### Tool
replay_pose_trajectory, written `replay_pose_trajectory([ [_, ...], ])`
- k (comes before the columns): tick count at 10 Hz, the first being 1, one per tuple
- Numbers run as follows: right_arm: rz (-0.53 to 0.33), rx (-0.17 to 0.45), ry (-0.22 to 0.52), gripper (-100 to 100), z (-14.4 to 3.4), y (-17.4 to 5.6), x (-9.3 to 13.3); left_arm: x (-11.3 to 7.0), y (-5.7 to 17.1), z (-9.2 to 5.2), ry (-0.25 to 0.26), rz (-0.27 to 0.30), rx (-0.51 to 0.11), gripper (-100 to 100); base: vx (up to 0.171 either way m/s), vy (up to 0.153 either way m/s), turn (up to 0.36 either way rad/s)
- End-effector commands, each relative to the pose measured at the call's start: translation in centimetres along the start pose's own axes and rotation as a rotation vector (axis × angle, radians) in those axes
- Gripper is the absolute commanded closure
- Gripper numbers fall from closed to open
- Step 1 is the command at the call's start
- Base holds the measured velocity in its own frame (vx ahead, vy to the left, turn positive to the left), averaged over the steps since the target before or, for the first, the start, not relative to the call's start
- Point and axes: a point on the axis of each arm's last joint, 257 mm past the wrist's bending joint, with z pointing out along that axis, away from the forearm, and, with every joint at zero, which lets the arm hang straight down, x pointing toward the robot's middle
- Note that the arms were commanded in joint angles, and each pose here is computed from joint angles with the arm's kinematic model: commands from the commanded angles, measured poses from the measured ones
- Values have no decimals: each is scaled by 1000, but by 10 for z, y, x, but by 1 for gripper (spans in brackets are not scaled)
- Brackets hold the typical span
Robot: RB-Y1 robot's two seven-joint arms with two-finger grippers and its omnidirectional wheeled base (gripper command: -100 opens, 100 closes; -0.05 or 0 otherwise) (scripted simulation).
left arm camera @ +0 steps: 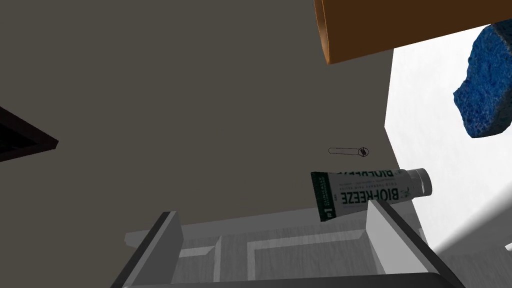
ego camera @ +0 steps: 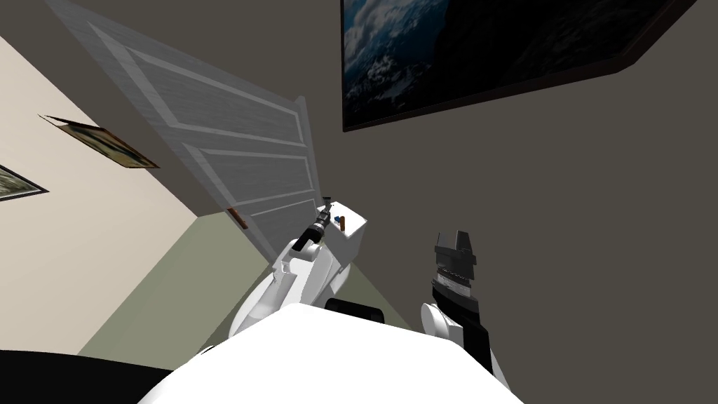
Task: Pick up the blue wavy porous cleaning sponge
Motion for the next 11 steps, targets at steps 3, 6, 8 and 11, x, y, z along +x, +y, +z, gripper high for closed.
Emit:
replay_pose_trajectory([
  [3, 0, 0, 0, 0, 0, 0, 0, 2, 15, 16, 11, 31, -66, -100, 3, -3, 9],
  [6, 0, 0, 0, 0, 0, 0, 0, 2, 15, 16, 11, 31, -66, -100, 1, -1, 4],
  [8, 0, 0, 0, 0, 0, 0, 0, 2, 15, 16, 11, 31, -66, -100, 0, 0, 0],
  [11, 0, 0, 0, 0, 0, 0, 0, 10, 19, 23, 26, 10, -92, -100, -7, 6, -12],
])
